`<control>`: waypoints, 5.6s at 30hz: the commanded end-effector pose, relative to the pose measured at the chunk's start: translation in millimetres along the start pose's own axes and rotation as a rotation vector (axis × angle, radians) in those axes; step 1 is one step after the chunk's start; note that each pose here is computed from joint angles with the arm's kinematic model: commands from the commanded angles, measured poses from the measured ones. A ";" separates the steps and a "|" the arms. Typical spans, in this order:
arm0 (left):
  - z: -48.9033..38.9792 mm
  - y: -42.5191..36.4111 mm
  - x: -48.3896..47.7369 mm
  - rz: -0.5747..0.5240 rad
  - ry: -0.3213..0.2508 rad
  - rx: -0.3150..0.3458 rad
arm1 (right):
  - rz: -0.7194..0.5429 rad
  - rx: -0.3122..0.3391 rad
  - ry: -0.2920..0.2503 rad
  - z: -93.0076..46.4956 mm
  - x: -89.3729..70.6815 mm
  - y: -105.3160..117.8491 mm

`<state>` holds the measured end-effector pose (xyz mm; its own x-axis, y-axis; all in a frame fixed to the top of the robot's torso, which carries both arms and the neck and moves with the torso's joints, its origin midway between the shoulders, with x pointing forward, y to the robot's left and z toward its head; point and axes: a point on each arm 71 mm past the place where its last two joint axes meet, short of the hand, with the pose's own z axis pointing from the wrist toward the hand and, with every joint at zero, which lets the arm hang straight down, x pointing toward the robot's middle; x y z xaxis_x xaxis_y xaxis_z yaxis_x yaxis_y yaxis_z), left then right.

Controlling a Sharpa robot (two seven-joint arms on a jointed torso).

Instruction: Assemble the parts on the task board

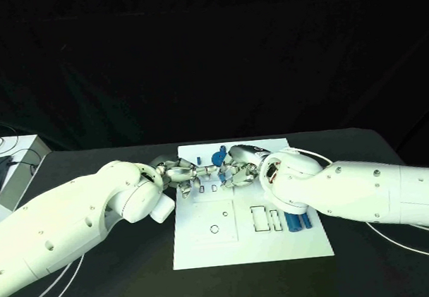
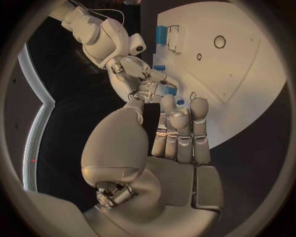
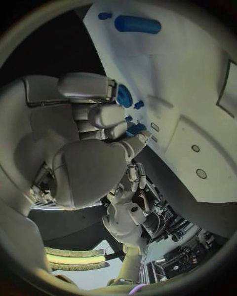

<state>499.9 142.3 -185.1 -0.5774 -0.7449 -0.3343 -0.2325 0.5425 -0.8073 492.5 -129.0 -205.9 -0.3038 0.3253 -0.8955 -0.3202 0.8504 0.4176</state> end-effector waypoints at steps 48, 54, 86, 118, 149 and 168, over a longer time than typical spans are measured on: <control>-3.1 1.3 -1.3 0.042 0.030 0.003 | 0.007 0.034 0.017 4.4 18.6 -20.6; -3.2 1.2 -1.0 0.046 0.033 0.004 | 0.008 0.035 0.016 4.8 20.0 -21.0; -4.0 3.3 -2.9 0.054 0.036 -0.002 | 0.012 0.039 -0.004 3.6 19.3 -22.2; 11.9 2.8 -11.7 0.090 0.057 -0.060 | 0.311 -0.080 -0.271 -41.1 -46.4 -52.8; 47.1 -52.0 -1.9 0.426 0.116 -0.230 | 0.432 0.040 -0.446 -61.6 -112.6 -111.8; 66.0 -55.5 4.5 0.433 0.115 -0.245 | 0.435 0.054 -0.442 -56.0 -113.8 -110.1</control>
<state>562.0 85.8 -173.8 -0.7253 -0.4099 -0.5531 -0.1408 0.8747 -0.4637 511.7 -283.1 -142.0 0.0054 0.7772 -0.6292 -0.2020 0.6171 0.7605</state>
